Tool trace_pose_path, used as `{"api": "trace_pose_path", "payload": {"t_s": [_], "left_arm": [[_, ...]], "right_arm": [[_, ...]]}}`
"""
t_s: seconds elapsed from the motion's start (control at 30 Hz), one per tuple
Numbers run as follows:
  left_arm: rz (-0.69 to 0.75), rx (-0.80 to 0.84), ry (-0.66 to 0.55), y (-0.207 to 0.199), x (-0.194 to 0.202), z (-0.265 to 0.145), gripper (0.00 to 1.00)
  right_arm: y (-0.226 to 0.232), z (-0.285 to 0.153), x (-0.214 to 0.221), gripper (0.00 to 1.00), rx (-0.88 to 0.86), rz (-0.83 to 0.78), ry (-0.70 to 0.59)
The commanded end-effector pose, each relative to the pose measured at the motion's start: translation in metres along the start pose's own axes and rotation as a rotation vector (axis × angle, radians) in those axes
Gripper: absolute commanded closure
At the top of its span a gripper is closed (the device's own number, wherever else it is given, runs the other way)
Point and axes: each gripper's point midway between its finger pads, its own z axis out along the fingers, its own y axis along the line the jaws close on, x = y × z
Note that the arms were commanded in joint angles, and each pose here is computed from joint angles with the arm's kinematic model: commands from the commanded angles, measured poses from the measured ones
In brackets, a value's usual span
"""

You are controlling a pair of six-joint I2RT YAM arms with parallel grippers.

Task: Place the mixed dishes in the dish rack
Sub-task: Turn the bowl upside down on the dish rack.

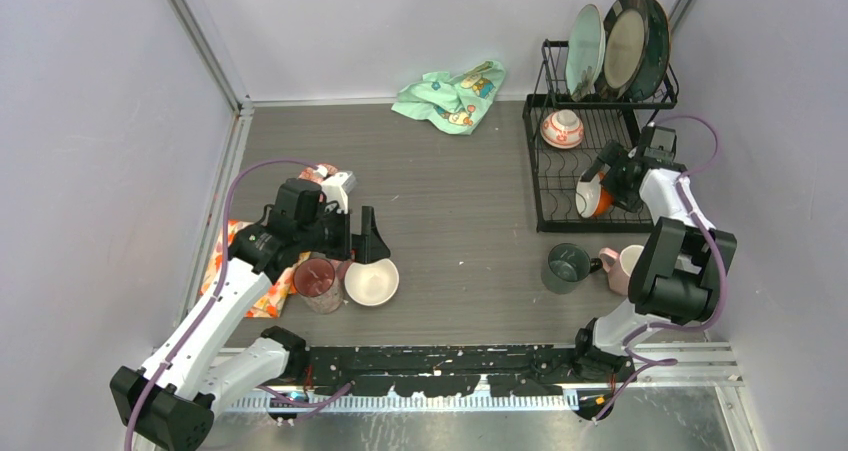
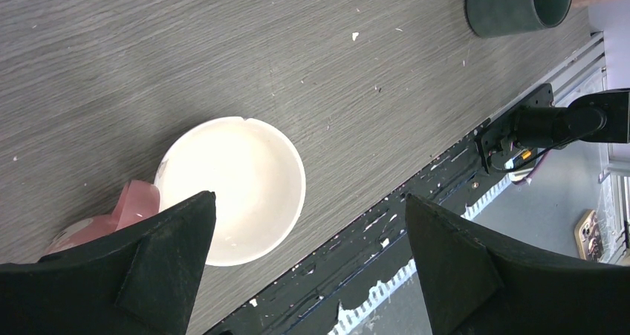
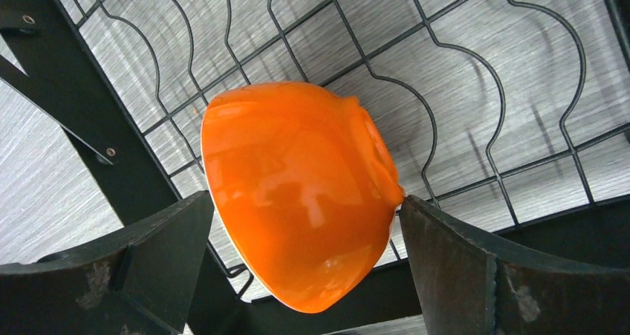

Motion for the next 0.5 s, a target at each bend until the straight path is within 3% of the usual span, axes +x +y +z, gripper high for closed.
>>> {"api": "trace_pose_path", "payload": {"t_s": [0.0,0.47], "left_arm": [[0.024,0.024,-0.016,-0.006,-0.005,-0.002,0.0],[0.025,0.027,-0.015,-0.006,-0.004,-0.001,0.0]], "right_arm": [[0.028,-0.003,-0.005,0.0,-0.15,-0.023,-0.009],[0.08,-0.037,0.0,0.04,-0.266,-0.112,-0.011]]}}
